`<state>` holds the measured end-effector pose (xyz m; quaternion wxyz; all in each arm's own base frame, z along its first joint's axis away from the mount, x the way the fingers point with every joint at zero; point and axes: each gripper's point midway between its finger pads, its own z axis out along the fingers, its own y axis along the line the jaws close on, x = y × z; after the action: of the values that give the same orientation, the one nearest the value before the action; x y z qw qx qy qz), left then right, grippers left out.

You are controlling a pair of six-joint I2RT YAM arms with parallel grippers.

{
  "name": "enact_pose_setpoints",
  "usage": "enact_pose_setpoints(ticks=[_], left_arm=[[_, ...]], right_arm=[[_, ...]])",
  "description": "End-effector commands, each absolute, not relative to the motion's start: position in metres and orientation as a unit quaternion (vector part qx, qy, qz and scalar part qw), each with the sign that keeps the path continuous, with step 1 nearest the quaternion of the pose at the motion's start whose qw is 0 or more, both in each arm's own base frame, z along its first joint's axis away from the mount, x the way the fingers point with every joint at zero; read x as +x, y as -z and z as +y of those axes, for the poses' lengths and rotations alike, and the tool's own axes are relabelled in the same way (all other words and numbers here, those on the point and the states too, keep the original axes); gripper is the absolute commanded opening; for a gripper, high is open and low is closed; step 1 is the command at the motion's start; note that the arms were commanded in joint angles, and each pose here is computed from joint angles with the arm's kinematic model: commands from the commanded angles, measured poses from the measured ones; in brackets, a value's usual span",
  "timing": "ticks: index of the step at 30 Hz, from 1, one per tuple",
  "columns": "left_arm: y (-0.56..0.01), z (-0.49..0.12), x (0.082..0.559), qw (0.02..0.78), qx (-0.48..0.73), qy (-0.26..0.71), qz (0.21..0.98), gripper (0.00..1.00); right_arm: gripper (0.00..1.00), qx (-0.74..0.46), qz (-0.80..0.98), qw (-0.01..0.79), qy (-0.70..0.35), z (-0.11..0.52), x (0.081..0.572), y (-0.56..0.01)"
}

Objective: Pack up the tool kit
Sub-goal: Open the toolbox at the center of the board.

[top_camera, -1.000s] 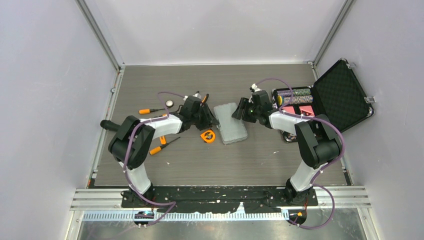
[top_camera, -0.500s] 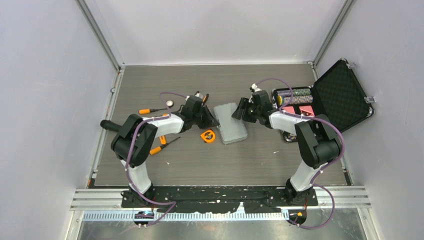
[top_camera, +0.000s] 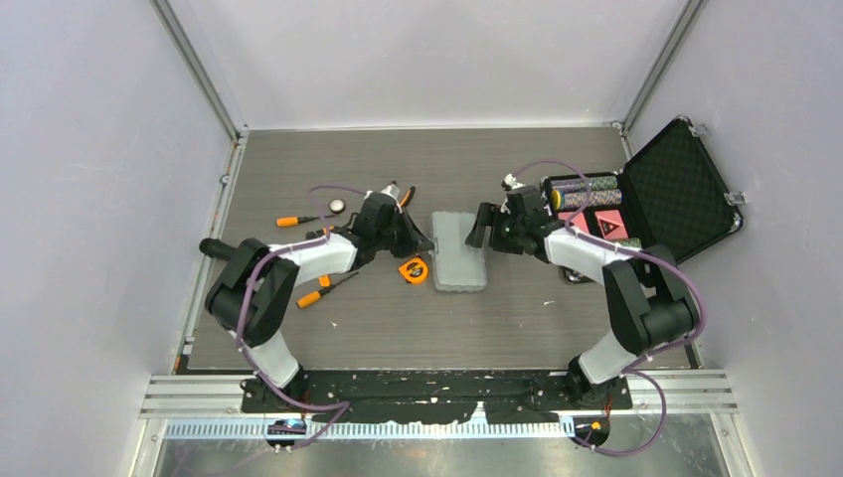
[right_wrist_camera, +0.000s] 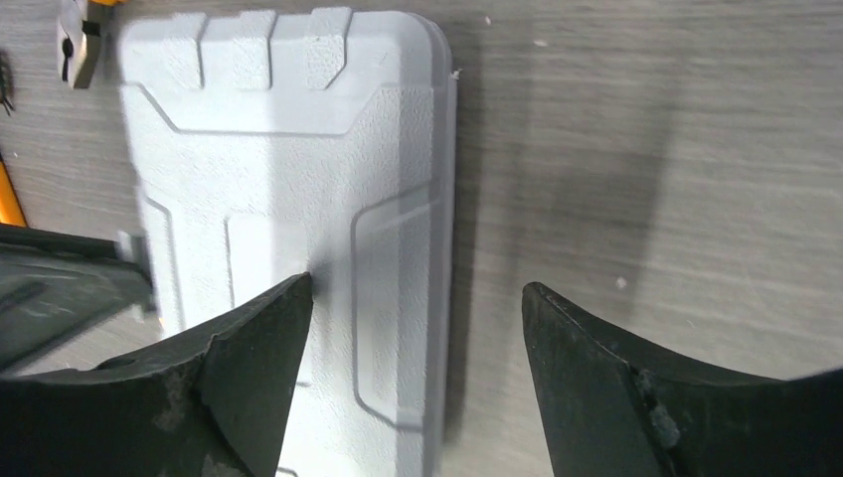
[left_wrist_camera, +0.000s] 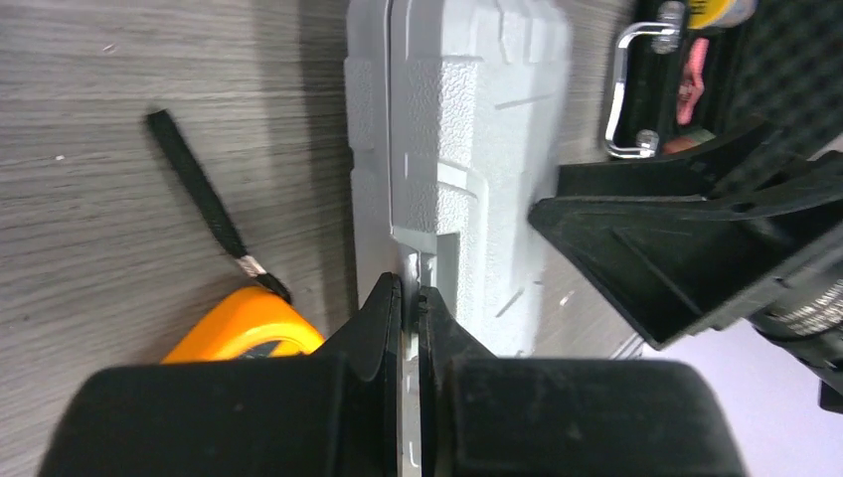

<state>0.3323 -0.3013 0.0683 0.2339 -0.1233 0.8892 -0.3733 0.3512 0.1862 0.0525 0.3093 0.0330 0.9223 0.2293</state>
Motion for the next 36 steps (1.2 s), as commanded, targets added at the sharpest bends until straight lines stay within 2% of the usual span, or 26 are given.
enact_pose_setpoints(ticks=[1,8,17,25,36], left_arm=[[-0.152,-0.318,0.343,0.318,-0.072,0.445,0.834,0.0],[-0.201,-0.342,0.336,0.334,-0.05,0.483,0.808,0.0],[-0.215,-0.383,0.331,0.298,-0.072,0.504,0.807,0.0],[-0.209,-0.393,0.325,0.282,-0.087,0.502,0.813,0.0],[-0.139,-0.363,0.313,0.247,-0.117,0.455,0.848,0.0]], right_arm=[[0.84,0.021,0.923,0.334,-0.188,0.163,0.339,-0.078],[0.87,0.011,0.896,0.4,-0.193,0.153,0.329,-0.133],[0.9,-0.012,0.881,0.413,-0.229,0.157,0.308,-0.161],[0.9,-0.009,0.887,0.405,-0.224,0.154,0.302,-0.152],[0.87,0.009,0.915,0.346,-0.206,0.151,0.296,-0.101]])
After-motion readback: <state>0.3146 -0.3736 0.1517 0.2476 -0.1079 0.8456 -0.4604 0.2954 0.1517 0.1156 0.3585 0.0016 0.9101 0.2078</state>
